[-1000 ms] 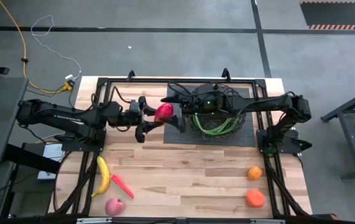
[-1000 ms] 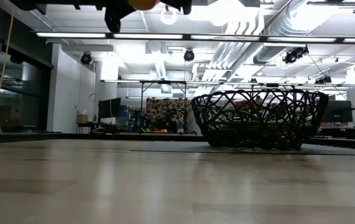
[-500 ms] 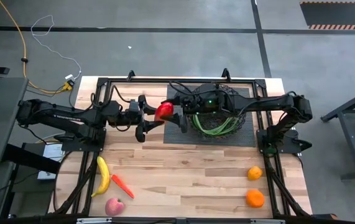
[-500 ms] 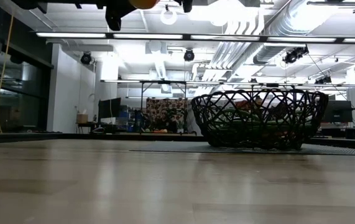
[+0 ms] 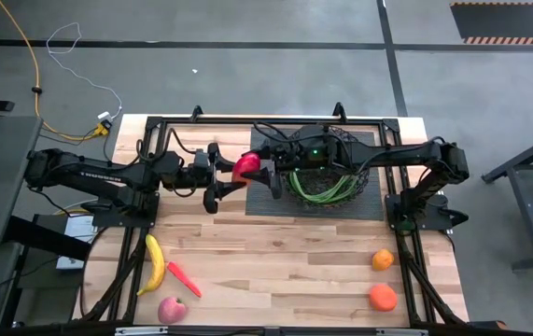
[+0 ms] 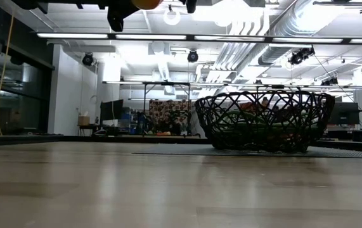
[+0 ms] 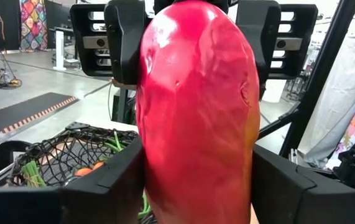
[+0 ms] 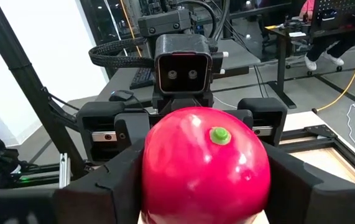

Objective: Build produce basket
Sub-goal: Put the mango into the wire basket

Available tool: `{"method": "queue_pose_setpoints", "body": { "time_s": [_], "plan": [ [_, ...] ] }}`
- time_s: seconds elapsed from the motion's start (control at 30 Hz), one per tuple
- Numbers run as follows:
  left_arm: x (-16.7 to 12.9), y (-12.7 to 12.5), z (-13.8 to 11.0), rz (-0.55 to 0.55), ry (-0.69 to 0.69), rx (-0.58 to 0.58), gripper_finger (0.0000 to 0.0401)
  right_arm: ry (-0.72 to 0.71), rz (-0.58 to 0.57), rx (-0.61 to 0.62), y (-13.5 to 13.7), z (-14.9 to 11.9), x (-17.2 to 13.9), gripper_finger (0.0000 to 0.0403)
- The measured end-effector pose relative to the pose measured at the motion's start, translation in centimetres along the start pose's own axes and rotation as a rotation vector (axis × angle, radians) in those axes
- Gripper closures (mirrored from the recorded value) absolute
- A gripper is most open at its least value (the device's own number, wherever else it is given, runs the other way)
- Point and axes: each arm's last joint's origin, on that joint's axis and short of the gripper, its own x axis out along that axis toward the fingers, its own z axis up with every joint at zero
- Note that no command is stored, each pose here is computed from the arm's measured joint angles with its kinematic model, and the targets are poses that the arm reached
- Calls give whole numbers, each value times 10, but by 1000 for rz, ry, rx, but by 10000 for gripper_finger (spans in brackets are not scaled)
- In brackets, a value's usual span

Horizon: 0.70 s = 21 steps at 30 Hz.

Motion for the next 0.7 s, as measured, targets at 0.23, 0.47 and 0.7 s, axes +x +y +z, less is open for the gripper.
{"method": "queue_pose_setpoints", "body": {
  "time_s": [0.23,0.47,0.7],
  "plan": [
    [0,0,0,1,5,-15,126,2,4,0,0,0,0,170],
    [-2,0,4,18,87,-60,93,7,4,-3,1,1,-2,169],
    [-7,-4,30,32,216,22,82,69,-23,-41,1,5,-17,168]
  ]
}}
